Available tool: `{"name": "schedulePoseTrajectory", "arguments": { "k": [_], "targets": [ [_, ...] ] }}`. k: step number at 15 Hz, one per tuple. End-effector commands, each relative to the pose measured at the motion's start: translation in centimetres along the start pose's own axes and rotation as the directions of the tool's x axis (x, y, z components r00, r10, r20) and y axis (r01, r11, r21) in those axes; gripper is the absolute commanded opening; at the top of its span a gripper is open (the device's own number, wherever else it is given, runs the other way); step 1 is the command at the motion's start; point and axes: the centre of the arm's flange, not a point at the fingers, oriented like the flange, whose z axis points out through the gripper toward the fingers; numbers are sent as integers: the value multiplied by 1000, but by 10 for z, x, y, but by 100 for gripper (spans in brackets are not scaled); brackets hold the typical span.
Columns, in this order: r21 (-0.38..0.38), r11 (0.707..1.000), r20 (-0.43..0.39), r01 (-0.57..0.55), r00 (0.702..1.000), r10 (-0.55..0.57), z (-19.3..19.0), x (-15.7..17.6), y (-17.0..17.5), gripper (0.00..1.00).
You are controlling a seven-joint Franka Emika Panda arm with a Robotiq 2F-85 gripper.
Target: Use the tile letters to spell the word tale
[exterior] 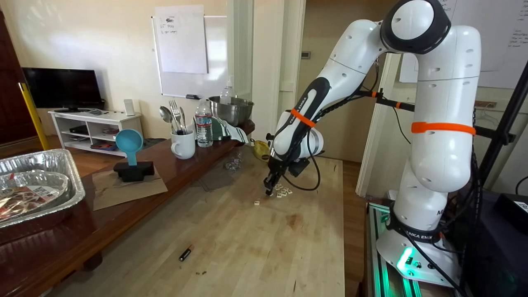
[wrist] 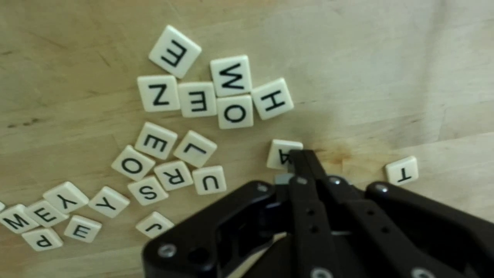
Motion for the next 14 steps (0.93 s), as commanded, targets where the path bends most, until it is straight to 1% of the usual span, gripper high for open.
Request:
{"name": "schedulePoseTrajectory", "arguments": {
  "k": [1,3,6,9,12,14],
  "targets": [
    [37,989,27,142,989,-143,17,-8,-13,0],
    [42,975,20,219,975,-220,16,-9,-21,0],
    [43,959,6,281,960,-281,6,-6,-26,0],
    [43,952,-18,303,953,-302,-7,-3,-25,0],
    [41,952,-39,303,953,-301,-16,0,-20,0],
    [37,956,-43,292,956,-290,-16,1,-17,0]
  ]
}}
